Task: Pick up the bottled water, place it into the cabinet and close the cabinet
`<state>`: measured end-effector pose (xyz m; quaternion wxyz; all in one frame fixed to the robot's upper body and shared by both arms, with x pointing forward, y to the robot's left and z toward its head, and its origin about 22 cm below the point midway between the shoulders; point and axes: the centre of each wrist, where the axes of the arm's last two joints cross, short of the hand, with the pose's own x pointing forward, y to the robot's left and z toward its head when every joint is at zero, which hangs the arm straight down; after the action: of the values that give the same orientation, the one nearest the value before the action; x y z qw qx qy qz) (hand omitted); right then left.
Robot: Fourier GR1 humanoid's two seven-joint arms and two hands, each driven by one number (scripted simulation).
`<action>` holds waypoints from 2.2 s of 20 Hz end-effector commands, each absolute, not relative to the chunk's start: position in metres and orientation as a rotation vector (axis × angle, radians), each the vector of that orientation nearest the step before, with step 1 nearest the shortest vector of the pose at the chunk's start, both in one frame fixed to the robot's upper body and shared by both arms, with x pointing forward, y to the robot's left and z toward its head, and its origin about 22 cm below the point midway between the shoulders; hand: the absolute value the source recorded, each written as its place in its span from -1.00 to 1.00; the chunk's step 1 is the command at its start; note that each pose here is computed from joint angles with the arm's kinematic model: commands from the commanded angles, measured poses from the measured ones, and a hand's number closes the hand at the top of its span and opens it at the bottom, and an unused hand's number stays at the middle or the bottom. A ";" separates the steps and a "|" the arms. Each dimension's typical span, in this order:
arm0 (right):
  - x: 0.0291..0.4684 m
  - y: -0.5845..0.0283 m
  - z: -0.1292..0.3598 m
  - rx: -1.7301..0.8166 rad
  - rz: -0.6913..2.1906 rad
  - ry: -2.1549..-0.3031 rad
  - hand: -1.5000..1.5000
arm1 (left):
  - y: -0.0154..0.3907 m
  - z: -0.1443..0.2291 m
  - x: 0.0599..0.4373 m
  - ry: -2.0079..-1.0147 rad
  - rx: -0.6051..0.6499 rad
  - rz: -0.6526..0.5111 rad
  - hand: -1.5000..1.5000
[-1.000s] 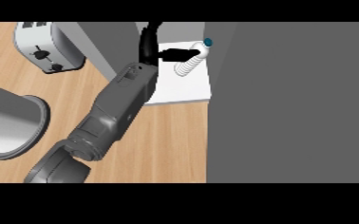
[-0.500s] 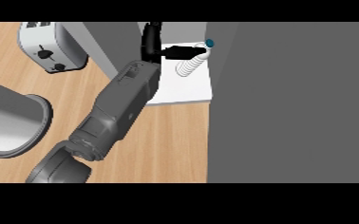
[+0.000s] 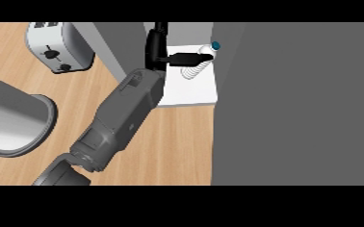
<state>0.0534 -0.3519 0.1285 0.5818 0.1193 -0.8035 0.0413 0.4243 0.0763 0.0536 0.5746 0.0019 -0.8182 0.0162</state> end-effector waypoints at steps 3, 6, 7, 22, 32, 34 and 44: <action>0.060 -0.330 0.153 0.267 0.146 -1.906 -1.00 | 0.067 0.038 0.398 -1.896 -0.132 0.049 -1.00; 0.052 -0.340 0.147 0.249 0.138 -1.918 -1.00 | 0.058 0.020 0.367 -1.857 -0.187 0.061 -1.00; 0.054 -0.333 0.154 0.234 0.132 -1.913 -1.00 | 0.061 0.014 0.362 -1.864 -0.188 0.045 -1.00; 0.054 -0.339 0.153 0.228 0.175 -1.885 1.00 | 0.066 -0.013 0.223 -1.798 -0.418 0.058 1.00; 0.051 -0.322 0.161 0.337 0.336 -1.824 1.00 | 0.142 -0.010 0.166 -1.811 -0.393 -0.023 1.00; 0.053 -0.325 0.161 0.364 0.396 -1.783 1.00 | 0.161 0.001 0.183 -1.815 -0.377 -0.011 1.00; 0.050 -0.296 0.171 0.544 0.571 -1.795 1.00 | 0.241 0.027 0.169 -1.862 -0.312 -0.010 1.00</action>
<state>0.0589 -0.3329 0.1223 0.6040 0.2638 -0.7377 0.1463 0.1744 0.2144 0.0115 0.5950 -0.1323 -0.7928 -0.0034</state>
